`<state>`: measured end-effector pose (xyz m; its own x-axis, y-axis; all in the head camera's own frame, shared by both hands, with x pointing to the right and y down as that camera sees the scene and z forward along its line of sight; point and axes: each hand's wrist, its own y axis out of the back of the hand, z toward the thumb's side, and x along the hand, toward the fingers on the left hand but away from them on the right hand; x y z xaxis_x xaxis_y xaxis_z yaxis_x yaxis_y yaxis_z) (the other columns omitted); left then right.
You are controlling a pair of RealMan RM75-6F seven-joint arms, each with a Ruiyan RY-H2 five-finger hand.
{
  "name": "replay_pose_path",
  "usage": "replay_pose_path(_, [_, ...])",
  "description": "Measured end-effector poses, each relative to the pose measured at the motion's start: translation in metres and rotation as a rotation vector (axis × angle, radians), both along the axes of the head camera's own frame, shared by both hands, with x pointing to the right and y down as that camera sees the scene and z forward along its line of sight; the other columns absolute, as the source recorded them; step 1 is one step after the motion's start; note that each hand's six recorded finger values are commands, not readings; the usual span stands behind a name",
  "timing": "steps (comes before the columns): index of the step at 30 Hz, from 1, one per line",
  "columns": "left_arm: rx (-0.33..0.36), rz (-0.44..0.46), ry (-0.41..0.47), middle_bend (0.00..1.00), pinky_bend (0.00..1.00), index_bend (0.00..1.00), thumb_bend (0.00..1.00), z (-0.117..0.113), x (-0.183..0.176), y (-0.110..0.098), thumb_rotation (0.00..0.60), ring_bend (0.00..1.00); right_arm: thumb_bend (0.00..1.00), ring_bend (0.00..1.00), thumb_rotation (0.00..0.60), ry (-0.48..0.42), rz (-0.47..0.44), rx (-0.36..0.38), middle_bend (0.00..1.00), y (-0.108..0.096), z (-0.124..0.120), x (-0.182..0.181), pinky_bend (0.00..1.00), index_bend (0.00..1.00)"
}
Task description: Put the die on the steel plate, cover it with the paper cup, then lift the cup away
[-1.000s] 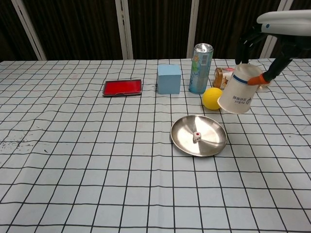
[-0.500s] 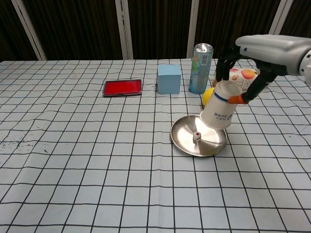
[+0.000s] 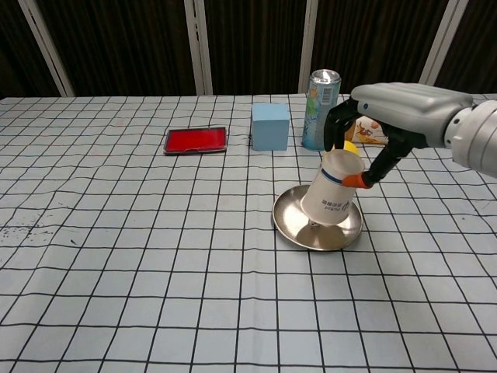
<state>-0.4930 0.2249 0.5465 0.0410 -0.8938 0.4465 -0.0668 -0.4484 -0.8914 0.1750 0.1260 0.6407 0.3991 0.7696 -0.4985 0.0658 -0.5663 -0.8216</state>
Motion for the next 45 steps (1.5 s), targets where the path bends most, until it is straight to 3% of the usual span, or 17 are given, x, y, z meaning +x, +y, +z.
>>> replay_pose_path(17, [0.002,-0.004,0.003,0.00,0.02,0.15,0.29,-0.001,-0.002,-0.002,0.600,0.00,0.38,0.26,0.600,-0.025,-0.027,-0.048,0.51,0.008,0.032,-0.019,0.00,0.51])
replay_pose_path(35, [-0.001,-0.002,0.003,0.00,0.02,0.15,0.29,0.000,-0.003,-0.003,0.600,0.00,0.40,0.27,0.600,-0.120,0.064,-0.020,0.52,-0.016,0.046,-0.035,0.00,0.53])
replay_pose_path(45, [-0.004,-0.002,-0.003,0.00,0.02,0.15,0.29,0.001,-0.003,-0.003,0.600,0.00,0.40,0.27,0.600,-0.132,0.125,0.009,0.52,-0.029,0.056,-0.016,0.00,0.55])
